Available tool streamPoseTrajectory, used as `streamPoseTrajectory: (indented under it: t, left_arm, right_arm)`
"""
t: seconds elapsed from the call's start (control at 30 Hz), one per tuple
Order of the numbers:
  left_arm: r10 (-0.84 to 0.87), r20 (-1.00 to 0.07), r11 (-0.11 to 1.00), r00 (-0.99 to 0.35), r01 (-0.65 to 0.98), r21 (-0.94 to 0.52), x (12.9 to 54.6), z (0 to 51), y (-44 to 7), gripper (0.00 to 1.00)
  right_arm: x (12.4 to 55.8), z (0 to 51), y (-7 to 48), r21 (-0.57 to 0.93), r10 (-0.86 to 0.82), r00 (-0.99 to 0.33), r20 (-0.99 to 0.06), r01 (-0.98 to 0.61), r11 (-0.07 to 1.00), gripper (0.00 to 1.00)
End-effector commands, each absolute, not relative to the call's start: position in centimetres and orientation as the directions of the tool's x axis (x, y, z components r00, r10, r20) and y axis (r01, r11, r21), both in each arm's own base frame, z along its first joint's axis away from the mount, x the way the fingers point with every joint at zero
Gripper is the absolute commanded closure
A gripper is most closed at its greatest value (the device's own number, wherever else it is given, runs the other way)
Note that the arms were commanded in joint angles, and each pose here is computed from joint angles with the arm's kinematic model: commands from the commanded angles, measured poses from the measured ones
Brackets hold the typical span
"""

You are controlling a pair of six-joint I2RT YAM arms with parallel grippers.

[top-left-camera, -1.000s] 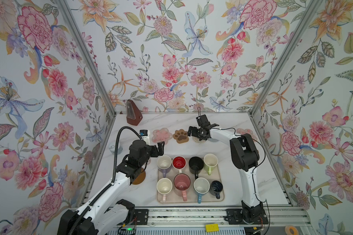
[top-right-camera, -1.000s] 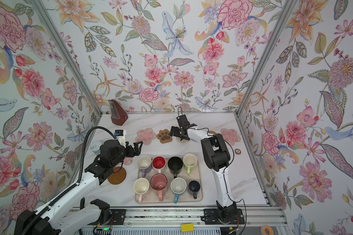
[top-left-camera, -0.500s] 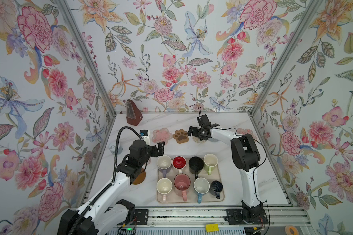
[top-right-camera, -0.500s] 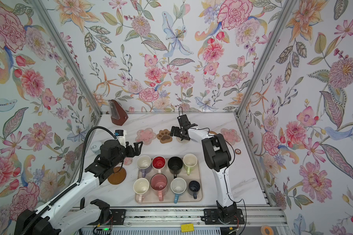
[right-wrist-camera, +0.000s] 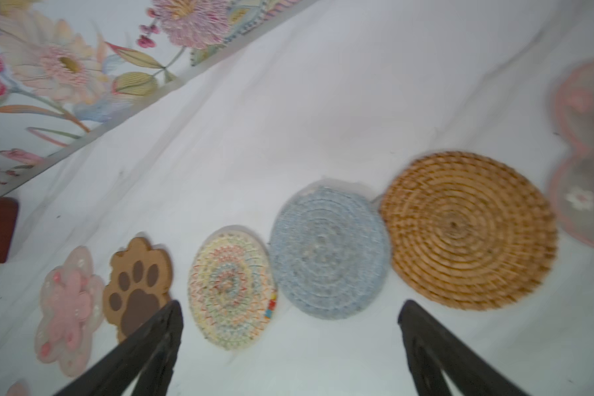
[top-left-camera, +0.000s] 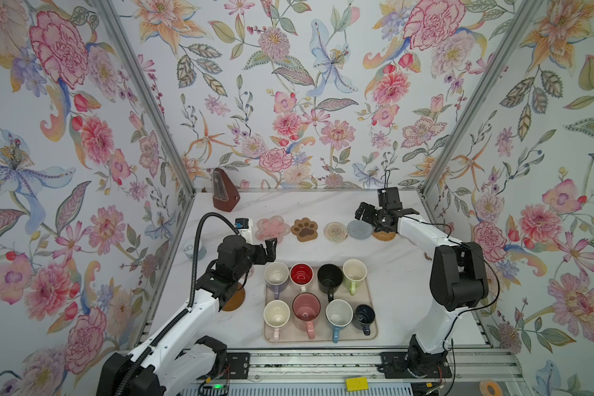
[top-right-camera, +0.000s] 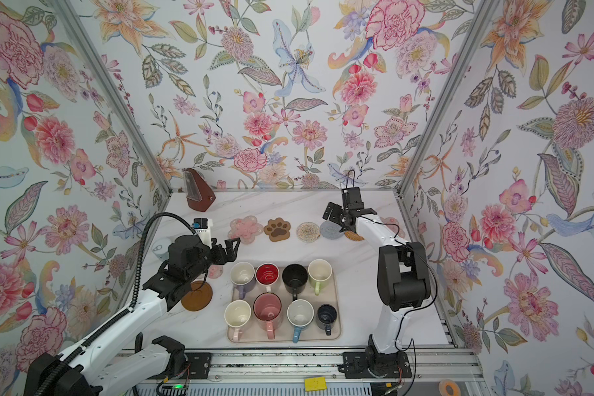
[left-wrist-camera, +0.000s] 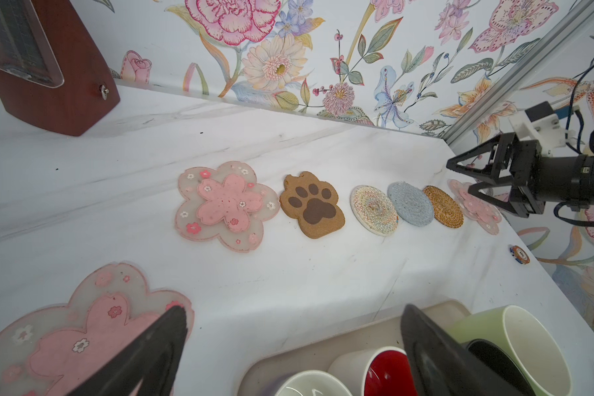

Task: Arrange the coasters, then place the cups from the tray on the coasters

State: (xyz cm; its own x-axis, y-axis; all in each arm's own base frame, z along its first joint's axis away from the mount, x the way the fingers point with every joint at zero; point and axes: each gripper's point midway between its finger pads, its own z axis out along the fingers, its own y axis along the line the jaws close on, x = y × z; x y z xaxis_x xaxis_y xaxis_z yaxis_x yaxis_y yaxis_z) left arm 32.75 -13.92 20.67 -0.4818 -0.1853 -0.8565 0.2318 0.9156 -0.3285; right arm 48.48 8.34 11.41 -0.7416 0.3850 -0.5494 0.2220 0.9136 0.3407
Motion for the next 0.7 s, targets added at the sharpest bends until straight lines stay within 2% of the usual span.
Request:
streamPoseTrajectory:
  t: [0.0,0.2,0.67]
  left_arm:
    - [-0.206,-0.867,0.914,-0.453,0.227,-0.336,33.6,21.8,-13.8,0.01]
    - [-0.212,-0.863,0.910,-0.458,0.231,-0.345,33.8,21.7,-14.1,0.01]
    - [-0.225,-0.861,0.910,-0.455,0.217,-0.353,33.7,22.1,-13.8,0.01]
  right_arm:
    - [46.6,9.5,6.1,0.278,0.373,-0.766,-0.524,0.260,0.925,0.01]
    - [46.7,7.7,3.6,0.271,0.405,-0.763,-0.505,0.305,0.913,0.01]
    - [49.7,5.3,3.5,0.291,0.413,-0.768,-0.489,0.303,0.907,0.01]
